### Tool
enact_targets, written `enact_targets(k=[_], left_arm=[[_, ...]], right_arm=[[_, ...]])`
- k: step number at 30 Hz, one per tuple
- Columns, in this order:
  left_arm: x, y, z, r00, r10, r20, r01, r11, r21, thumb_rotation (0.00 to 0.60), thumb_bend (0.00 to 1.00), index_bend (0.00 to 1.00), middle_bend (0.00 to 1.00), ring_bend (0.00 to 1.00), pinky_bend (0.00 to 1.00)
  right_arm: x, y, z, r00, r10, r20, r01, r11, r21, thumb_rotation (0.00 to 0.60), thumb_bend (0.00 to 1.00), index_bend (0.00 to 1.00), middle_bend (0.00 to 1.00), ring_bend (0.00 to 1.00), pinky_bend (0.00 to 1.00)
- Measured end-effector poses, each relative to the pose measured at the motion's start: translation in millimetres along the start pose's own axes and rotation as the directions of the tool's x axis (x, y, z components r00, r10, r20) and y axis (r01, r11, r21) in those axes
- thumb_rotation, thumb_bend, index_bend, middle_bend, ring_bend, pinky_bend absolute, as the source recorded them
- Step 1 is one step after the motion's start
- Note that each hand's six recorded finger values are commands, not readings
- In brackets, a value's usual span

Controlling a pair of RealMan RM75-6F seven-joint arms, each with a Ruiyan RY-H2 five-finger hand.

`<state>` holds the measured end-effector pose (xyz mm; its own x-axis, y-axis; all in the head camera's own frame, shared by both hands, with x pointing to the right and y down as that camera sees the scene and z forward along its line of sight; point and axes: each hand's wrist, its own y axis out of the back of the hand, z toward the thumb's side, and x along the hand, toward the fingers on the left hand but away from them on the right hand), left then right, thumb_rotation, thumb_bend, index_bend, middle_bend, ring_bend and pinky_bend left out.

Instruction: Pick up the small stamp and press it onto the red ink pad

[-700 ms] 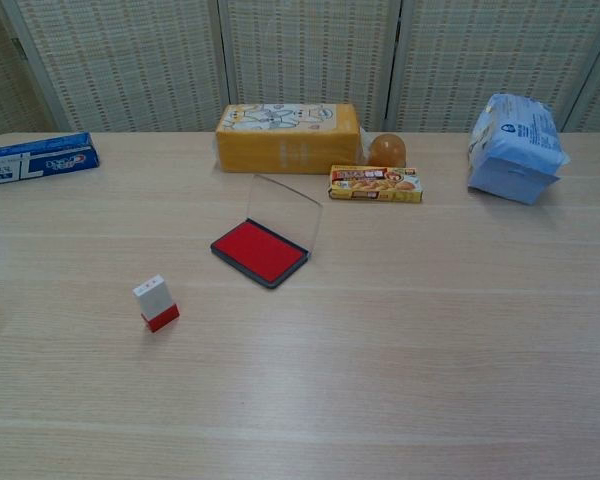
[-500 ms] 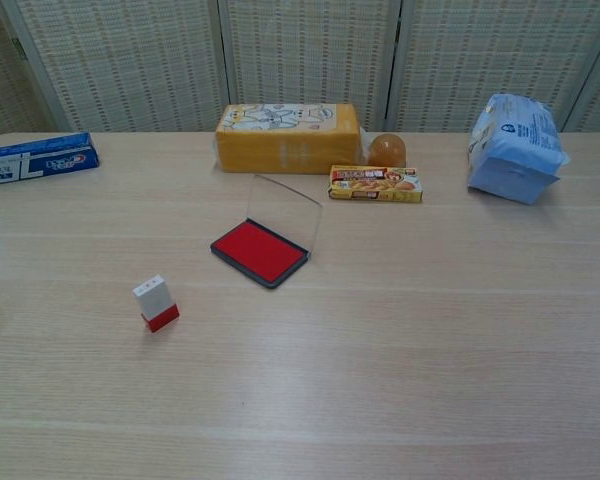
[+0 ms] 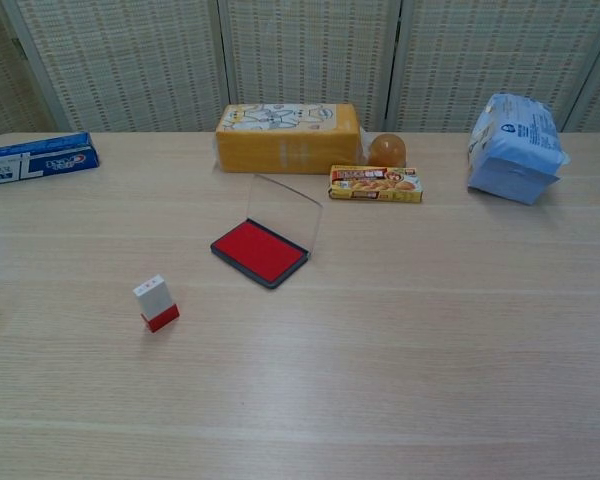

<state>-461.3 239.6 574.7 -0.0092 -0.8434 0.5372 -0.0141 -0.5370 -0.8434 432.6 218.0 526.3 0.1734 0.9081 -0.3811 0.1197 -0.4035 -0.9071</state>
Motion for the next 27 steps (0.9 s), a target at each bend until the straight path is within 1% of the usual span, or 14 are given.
enact_targets(k=[1,2,3,5,7,10,12,13,14,17,21,23,27], left_arm=[[5,0,2,1.0,-0.004,0.018,0.004,1.0,0.0,0.6,0.29,0.02,0.81,0.59,0.35],[13,1,4,0.999,-0.012,0.039,0.012,1.0,0.002,0.6,0.29,0.06,0.9,0.69,0.39],[19,2,6,0.998,-0.016,0.056,0.016,1.0,0.006,0.6,0.29,0.1,0.95,0.75,0.43],[34,5,12,0.995,-0.019,0.096,0.017,1.0,0.019,0.6,0.29,0.16,0.99,0.83,0.5],[46,8,18,0.991,-0.018,0.134,0.015,1.0,0.026,0.6,0.29,0.19,1.0,0.87,0.56],[60,9,29,0.98,-0.026,0.198,0.024,1.0,0.011,0.6,0.29,0.22,1.0,0.89,0.56],[69,9,41,0.966,-0.034,0.256,0.035,0.999,0.002,0.6,0.29,0.24,1.0,0.89,0.56],[74,9,46,0.958,-0.038,0.284,0.038,0.999,0.003,0.6,0.29,0.25,1.0,0.89,0.56],[80,8,54,0.946,-0.044,0.322,0.044,0.999,0.007,0.6,0.29,0.25,1.0,0.89,0.56],[92,4,71,0.915,-0.068,0.397,0.063,0.998,0.027,0.6,0.29,0.26,1.0,0.89,0.56],[101,-7,86,0.884,-0.101,0.456,0.09,0.995,0.047,0.6,0.29,0.24,1.0,0.89,0.56],[102,-13,90,0.873,-0.115,0.473,0.102,0.993,0.053,0.6,0.29,0.25,1.0,0.89,0.56],[101,-19,96,0.863,-0.133,0.487,0.12,0.991,0.058,0.6,0.29,0.28,1.0,0.89,0.56]], right_arm=[[1,0,0,1.0,-0.001,0.0,0.001,1.0,-0.001,0.6,0.18,0.0,0.0,0.0,0.0],[1,0,0,1.0,-0.002,-0.001,0.002,1.0,-0.003,0.6,0.18,0.0,0.0,0.0,0.0],[1,1,0,1.0,-0.003,0.0,0.003,1.0,-0.004,0.6,0.18,0.0,0.0,0.0,0.0],[1,2,-1,1.0,-0.005,0.002,0.005,1.0,-0.006,0.6,0.18,0.0,0.0,0.0,0.0],[1,3,-3,1.0,-0.005,0.005,0.005,1.0,-0.009,0.6,0.19,0.0,0.0,0.0,0.0],[1,3,-4,1.0,-0.005,0.007,0.005,1.0,-0.008,0.6,0.22,0.0,0.0,0.0,0.0],[2,4,-3,1.0,-0.008,0.002,0.008,1.0,-0.008,0.6,0.23,0.0,0.0,0.0,0.0],[2,4,-2,1.0,-0.01,0.0,0.01,1.0,-0.008,0.6,0.23,0.0,0.0,0.0,0.0],[3,4,-2,1.0,-0.011,-0.001,0.011,1.0,-0.007,0.6,0.22,0.0,0.0,0.0,0.0],[3,4,-1,1.0,-0.014,-0.002,0.014,1.0,-0.005,0.6,0.22,0.0,0.0,0.0,0.0],[5,5,-2,1.0,-0.022,0.0,0.022,1.0,-0.005,0.6,0.22,0.0,0.0,0.0,0.0],[6,7,-2,1.0,-0.029,0.001,0.029,1.0,-0.007,0.6,0.22,0.0,0.0,0.0,0.0],[8,12,-3,0.998,-0.054,0.007,0.054,0.998,-0.017,0.6,0.22,0.0,0.0,0.0,0.0]])
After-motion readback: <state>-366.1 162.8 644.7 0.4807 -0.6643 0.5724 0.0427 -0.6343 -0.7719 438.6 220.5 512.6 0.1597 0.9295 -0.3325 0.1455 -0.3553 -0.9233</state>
